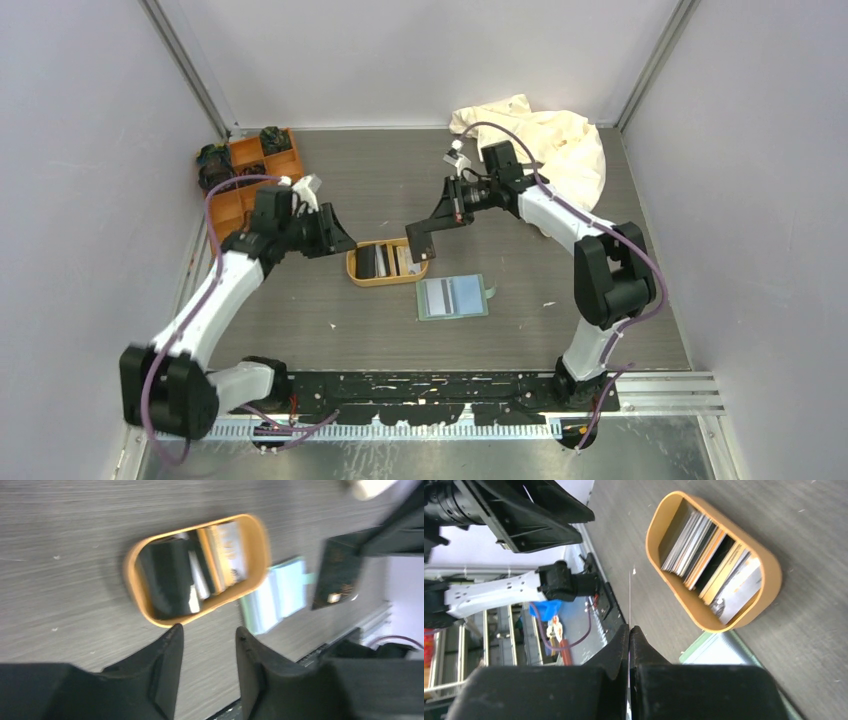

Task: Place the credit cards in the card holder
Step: Pick up the credit card from the storage box.

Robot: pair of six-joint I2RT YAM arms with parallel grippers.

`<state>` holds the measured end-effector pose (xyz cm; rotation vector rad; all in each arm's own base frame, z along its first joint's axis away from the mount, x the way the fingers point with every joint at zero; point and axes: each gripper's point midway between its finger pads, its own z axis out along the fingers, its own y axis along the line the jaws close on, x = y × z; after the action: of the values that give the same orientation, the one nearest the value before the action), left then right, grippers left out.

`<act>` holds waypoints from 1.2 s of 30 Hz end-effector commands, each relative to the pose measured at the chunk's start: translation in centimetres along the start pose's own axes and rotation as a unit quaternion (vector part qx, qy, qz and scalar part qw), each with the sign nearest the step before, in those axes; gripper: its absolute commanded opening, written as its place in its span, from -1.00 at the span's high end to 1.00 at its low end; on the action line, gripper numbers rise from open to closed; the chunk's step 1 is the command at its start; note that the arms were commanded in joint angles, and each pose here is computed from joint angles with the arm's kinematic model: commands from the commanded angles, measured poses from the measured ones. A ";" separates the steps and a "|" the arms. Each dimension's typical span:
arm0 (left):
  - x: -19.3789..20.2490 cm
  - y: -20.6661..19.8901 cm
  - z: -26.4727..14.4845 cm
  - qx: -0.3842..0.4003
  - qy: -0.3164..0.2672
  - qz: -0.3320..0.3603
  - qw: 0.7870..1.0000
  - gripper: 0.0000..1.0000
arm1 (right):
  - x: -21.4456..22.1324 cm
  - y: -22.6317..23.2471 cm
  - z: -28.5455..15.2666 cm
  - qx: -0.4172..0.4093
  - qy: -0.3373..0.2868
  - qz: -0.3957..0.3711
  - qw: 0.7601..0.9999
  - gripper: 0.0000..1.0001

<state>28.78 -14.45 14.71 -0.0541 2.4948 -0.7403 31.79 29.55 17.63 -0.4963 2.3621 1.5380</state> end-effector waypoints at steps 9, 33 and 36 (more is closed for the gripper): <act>1.6 -13.1 -10.1 0.385 -0.280 0.073 0.877 -0.42 | 2.0 7.5 -4.8 -0.114 -0.046 -0.124 0.985 0.98; 6.7 -19.4 -4.1 0.430 -0.242 0.065 0.868 -0.13 | 4.1 9.9 -3.8 -0.164 -0.044 -0.165 0.972 0.98; 6.6 -19.5 -3.9 0.430 -0.239 0.059 0.869 0.09 | 4.3 10.0 -3.7 -0.167 -0.040 -0.168 0.971 0.98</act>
<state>18.50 -29.83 19.78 0.2227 1.6846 -1.4485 24.05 29.17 24.14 -0.7673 1.9321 1.7500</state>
